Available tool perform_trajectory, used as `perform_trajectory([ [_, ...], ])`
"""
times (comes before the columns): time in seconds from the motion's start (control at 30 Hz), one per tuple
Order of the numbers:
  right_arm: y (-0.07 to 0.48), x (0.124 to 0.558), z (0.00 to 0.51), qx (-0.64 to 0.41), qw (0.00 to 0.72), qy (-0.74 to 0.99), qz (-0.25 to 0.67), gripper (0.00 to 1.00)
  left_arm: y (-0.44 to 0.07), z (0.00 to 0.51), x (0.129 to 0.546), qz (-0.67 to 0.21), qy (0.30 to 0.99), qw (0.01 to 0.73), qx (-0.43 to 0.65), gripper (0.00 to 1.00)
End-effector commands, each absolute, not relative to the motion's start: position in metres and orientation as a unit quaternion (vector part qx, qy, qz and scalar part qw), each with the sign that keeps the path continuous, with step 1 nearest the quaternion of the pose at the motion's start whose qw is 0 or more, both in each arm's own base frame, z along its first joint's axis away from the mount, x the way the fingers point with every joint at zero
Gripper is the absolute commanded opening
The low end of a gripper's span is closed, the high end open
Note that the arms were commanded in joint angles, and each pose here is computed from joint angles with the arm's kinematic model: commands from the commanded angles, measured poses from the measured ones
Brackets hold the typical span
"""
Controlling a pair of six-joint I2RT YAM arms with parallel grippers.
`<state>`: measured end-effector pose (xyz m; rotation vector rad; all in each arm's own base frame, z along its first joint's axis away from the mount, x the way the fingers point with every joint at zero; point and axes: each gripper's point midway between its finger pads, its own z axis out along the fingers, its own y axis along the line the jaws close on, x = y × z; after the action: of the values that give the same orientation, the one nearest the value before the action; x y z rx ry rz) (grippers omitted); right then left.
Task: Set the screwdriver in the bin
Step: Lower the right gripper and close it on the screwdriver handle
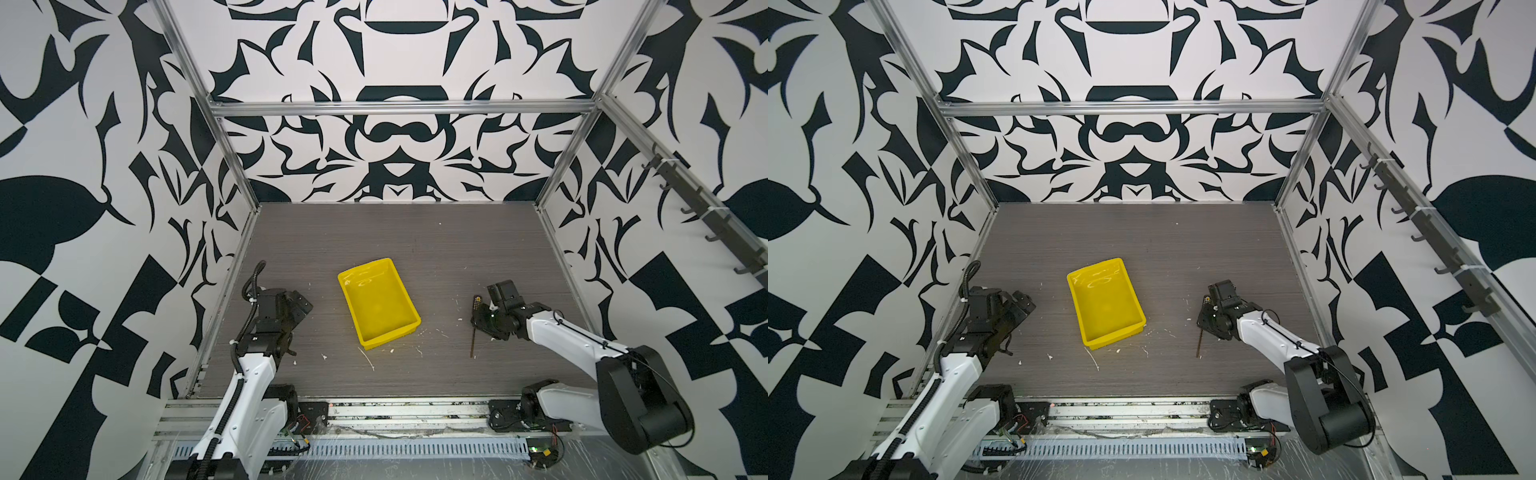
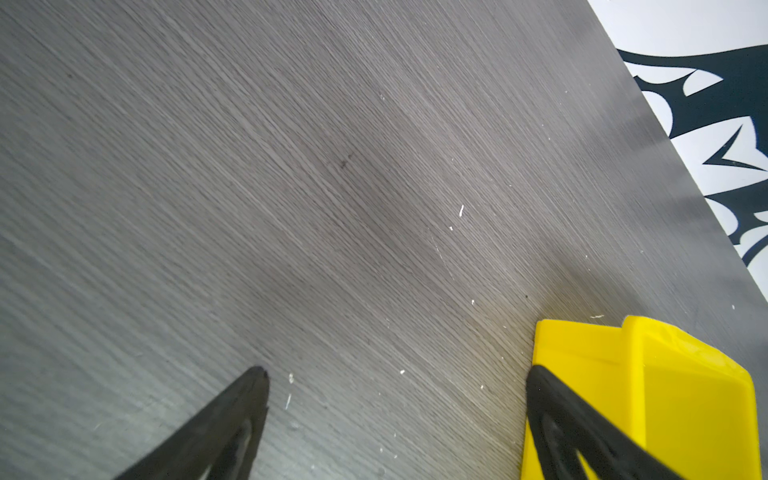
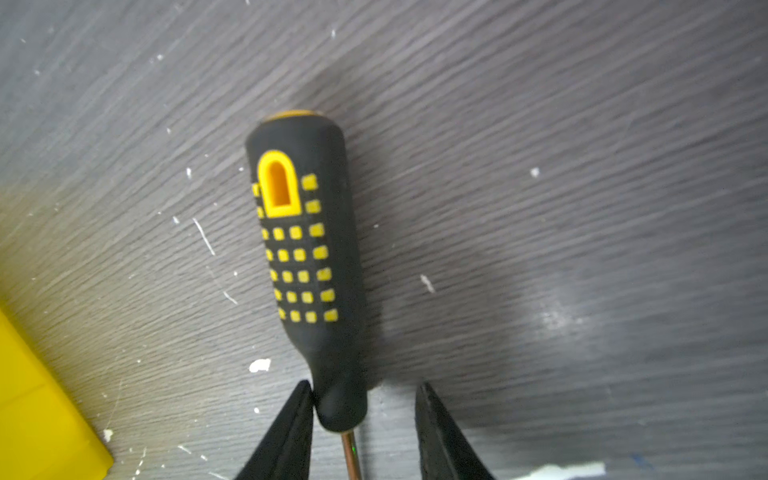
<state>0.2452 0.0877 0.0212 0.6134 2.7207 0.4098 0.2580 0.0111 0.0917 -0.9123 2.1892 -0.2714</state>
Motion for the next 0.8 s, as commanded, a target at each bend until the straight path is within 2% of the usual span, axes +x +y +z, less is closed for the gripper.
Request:
perform_trajectory([
  [0.0,0.091,0.256,0.029,0.205,0.175,0.952,0.147,0.42,0.014,0.098,0.259,-0.104,0.848,0.371,-0.365,0.99],
  [0.2,0.092,0.256,0.024,0.204,0.171,0.953,0.145,0.36,0.014,0.098,0.26,-0.104,0.848,0.371,-0.365,0.99],
  [0.77,0.092,0.254,0.014,0.205,0.158,0.956,0.139,0.33,0.013,0.097,0.26,-0.104,0.848,0.369,-0.365,0.99],
])
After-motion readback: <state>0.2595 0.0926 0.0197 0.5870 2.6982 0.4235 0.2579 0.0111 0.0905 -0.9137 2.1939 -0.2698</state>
